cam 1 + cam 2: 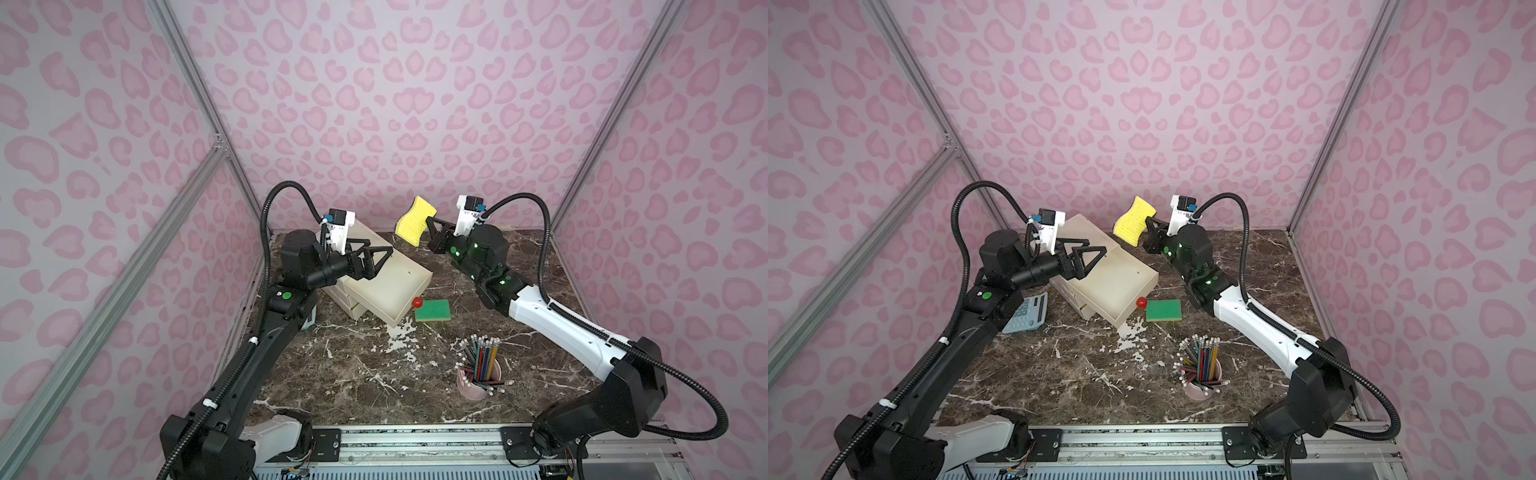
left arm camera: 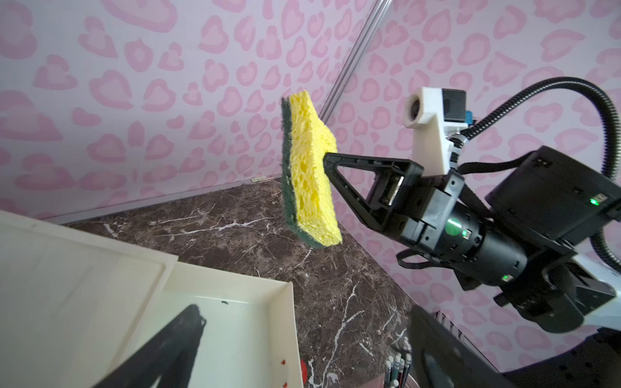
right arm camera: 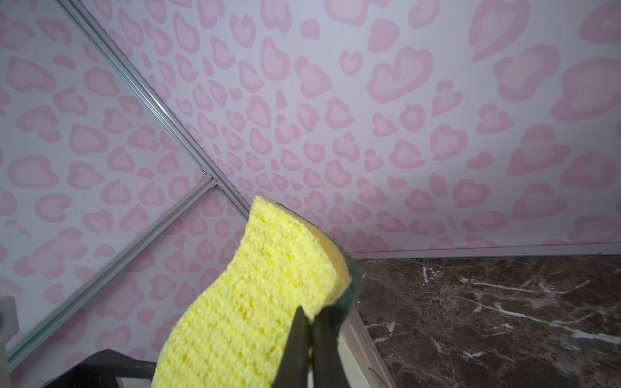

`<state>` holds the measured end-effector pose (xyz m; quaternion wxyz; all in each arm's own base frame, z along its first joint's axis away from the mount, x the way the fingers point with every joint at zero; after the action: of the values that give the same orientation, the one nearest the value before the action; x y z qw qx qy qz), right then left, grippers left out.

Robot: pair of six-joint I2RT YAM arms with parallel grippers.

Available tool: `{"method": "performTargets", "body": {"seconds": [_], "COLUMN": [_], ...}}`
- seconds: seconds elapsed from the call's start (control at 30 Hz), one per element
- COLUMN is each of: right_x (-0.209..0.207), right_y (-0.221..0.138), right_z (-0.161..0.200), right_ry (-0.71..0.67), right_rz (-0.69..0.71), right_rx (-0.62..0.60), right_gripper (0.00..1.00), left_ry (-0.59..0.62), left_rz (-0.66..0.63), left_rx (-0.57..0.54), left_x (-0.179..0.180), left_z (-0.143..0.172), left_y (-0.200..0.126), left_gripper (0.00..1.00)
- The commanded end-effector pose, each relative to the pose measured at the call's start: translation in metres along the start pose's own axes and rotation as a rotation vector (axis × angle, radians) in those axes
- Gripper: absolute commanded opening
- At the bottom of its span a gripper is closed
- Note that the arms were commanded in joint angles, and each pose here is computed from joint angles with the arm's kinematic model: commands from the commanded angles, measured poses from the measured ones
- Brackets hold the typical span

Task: Take the sponge out of the drawer
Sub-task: Pick up the sponge from the drawer.

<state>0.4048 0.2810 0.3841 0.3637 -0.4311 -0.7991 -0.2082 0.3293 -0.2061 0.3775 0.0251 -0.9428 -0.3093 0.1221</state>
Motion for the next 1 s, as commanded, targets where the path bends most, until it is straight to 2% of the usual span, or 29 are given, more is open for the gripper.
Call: {"method": "performTargets", "body": {"seconds": [0.0, 0.3, 0.37, 0.43, 0.5, 0.57, 0.7, 0.83, 0.87, 0.9, 0.93, 0.97], "right_x": [0.019, 0.019, 0.018, 0.017, 0.017, 0.015, 0.015, 0.017, 0.018, 0.019, 0.019, 0.019], "right_y": [0.003, 0.005, 0.005, 0.004, 0.003, 0.002, 0.001, -0.001, -0.003, -0.004, -0.005, -0.006], "right_z": [0.002, 0.024, 0.027, 0.029, 0.029, 0.029, 0.029, 0.031, 0.031, 0.031, 0.031, 0.031], "right_ry": [0.066, 0.138, 0.143, 0.142, 0.137, 0.133, 0.125, 0.1, 0.09, 0.08, 0.067, 0.057], "right_rz": [-0.106, -0.16, -0.16, -0.161, -0.161, -0.157, -0.167, -0.188, -0.194, -0.197, -0.198, -0.194], "right_rx": [0.019, 0.11, 0.122, 0.132, 0.132, 0.127, 0.129, 0.145, 0.146, 0.149, 0.153, 0.153], "right_gripper": [0.0, 0.0, 0.0, 0.0, 0.0, 0.0, 0.01, 0.12, 0.17, 0.22, 0.23, 0.23], "left_ry": [0.032, 0.024, 0.025, 0.022, 0.019, 0.013, 0.015, 0.023, 0.025, 0.027, 0.024, 0.033], "left_rz": [0.047, -0.004, 0.001, 0.003, 0.009, 0.008, 0.017, 0.034, 0.047, 0.045, 0.03, 0.029], "left_rx": [-0.061, -0.025, -0.02, -0.015, -0.01, -0.003, 0.002, 0.032, 0.045, 0.054, 0.065, 0.07], "left_x": [-0.011, 0.009, 0.01, 0.013, 0.013, 0.015, 0.014, 0.011, 0.009, 0.009, 0.012, 0.012], "left_z": [-0.02, -0.02, -0.02, -0.021, -0.02, -0.019, -0.019, -0.017, -0.017, -0.017, -0.015, -0.015], "left_y": [0.006, 0.033, 0.039, 0.044, 0.048, 0.05, 0.052, 0.052, 0.052, 0.052, 0.052, 0.052], "left_gripper": [0.97, 1.0, 0.94, 0.84, 0.69, 0.58, 0.42, 0.39, 0.35, 0.15, 0.03, 0.03]}}
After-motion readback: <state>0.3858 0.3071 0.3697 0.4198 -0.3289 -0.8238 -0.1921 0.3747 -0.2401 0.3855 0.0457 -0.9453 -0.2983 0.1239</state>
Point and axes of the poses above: each gripper's point midway between its finger pads, its own y axis out along the fingers, its own x axis along the line the jaws close on, z = x × y, the point moved 1 cm from there along -y, back along the fingers, and after that the axes turned 14 degrees about y, right-handed, at the moved point
